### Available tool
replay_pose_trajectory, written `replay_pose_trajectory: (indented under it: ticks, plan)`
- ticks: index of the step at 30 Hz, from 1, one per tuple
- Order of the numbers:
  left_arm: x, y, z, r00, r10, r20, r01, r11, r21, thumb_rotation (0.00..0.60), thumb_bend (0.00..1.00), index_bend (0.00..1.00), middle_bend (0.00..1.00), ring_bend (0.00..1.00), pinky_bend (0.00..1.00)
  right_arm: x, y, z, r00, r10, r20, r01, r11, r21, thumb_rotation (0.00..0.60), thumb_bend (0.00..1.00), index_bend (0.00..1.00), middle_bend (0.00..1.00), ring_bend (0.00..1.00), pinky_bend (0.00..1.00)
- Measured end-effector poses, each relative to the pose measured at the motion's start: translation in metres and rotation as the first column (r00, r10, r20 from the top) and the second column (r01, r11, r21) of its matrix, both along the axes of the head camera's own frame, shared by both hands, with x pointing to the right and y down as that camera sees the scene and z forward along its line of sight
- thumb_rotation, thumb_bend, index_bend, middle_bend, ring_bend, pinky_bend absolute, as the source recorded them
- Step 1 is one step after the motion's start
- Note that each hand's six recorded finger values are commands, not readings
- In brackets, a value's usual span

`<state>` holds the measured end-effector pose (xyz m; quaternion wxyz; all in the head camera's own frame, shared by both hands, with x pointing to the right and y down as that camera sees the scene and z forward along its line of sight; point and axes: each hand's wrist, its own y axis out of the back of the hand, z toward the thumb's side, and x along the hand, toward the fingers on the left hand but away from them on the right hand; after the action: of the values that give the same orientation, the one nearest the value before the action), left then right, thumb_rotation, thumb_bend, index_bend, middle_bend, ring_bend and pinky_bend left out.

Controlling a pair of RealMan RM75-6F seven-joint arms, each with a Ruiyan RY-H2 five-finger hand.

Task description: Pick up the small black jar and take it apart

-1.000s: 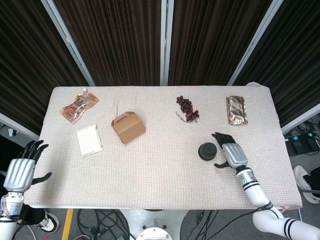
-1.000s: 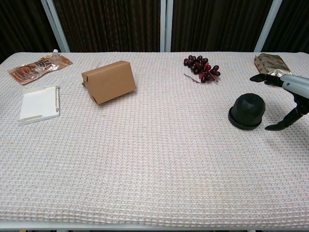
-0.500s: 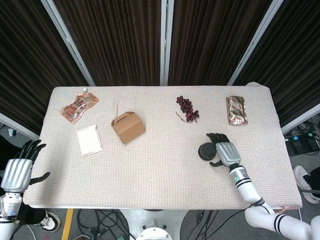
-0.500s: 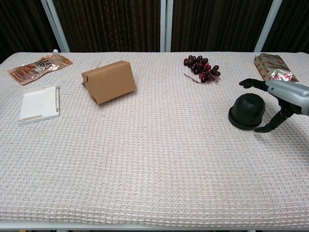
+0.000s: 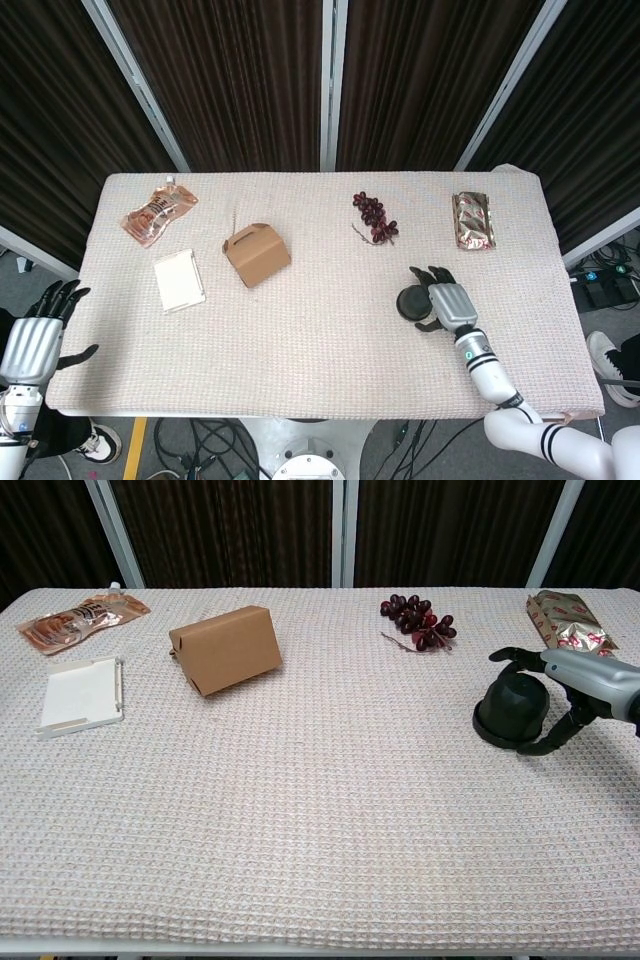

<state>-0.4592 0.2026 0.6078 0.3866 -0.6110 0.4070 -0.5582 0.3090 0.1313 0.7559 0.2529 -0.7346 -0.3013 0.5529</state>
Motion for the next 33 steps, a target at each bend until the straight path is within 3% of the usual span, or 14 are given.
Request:
replay_pose_trajectory:
  ticks: [16, 33]
  plan:
    - [0.0, 0.0006, 0.0014, 1.0, 0.001, 0.001, -0.001, 1.0, -0.006, 0.6, 0.02, 0.16, 0.11, 0.08, 0.31, -0.0006, -0.0006, 0.0032, 1.0, 0.009, 0.011, -0.009, 1.0, -0.015, 0.6, 0.09, 0.0, 0.2, 0.0, 0.0]
    - [-0.0002, 0.0, 0.0008, 1.0, 0.0, 0.001, 0.0, 1.0, -0.006, 0.6, 0.02, 0.16, 0.11, 0.08, 0.31, 0.0003, -0.0029, 0.0033, 1.0, 0.017, 0.008, -0.017, 1.0, -0.007, 0.6, 0.12, 0.01, 0.3, 0.0, 0.0]
